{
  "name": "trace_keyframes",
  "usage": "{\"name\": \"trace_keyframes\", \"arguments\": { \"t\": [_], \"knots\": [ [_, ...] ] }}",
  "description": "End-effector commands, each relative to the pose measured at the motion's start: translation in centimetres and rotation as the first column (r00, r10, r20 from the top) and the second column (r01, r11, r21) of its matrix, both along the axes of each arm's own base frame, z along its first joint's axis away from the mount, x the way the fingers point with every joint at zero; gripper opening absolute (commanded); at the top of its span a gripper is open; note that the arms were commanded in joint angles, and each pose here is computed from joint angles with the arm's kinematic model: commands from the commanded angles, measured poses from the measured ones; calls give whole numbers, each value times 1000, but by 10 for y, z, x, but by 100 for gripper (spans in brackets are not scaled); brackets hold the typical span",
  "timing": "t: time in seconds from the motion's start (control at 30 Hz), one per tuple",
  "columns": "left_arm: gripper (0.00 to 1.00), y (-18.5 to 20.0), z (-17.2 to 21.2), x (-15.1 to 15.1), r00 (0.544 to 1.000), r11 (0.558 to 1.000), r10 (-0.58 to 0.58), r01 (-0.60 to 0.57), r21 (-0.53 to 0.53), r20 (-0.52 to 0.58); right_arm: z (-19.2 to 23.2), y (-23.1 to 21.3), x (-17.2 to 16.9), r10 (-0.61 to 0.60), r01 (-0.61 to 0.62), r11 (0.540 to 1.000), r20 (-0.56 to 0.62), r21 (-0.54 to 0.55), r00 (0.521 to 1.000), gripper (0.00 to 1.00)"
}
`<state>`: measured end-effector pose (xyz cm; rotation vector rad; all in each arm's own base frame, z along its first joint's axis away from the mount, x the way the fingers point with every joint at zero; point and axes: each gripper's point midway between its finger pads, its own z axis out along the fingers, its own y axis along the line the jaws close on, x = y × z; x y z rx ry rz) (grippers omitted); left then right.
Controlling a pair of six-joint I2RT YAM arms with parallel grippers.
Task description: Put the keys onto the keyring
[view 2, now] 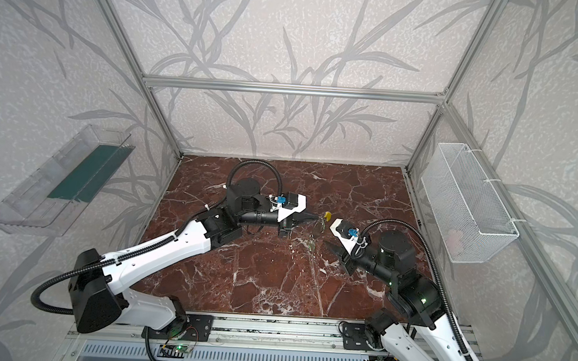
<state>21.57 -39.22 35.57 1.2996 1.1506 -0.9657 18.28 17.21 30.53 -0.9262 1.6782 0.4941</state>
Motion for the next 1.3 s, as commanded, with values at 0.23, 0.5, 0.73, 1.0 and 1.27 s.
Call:
{"name": "trace_keyframes", "arguments": {
  "t": [0.23,0.5,0.73,1.0,1.27],
  "knots": [
    [0,7,49,-14,998,976,-57,47,-212,-40,40,7,22,-45,34,995,117,95,992,34],
    [0,9,50,-15,997,975,-56,45,-218,-44,53,18,25,-6,-15,990,152,139,988,31],
    [0,7,49,-10,999,976,-38,30,-217,-35,54,22,26,12,-34,989,154,142,988,30],
    [0,6,55,-6,999,972,-25,17,-234,-31,51,13,29,-47,24,989,156,149,987,38],
    [0,5,56,-2,999,971,-11,3,-240,-35,56,-2,43,-170,145,975,147,167,974,36]
  ]
}}
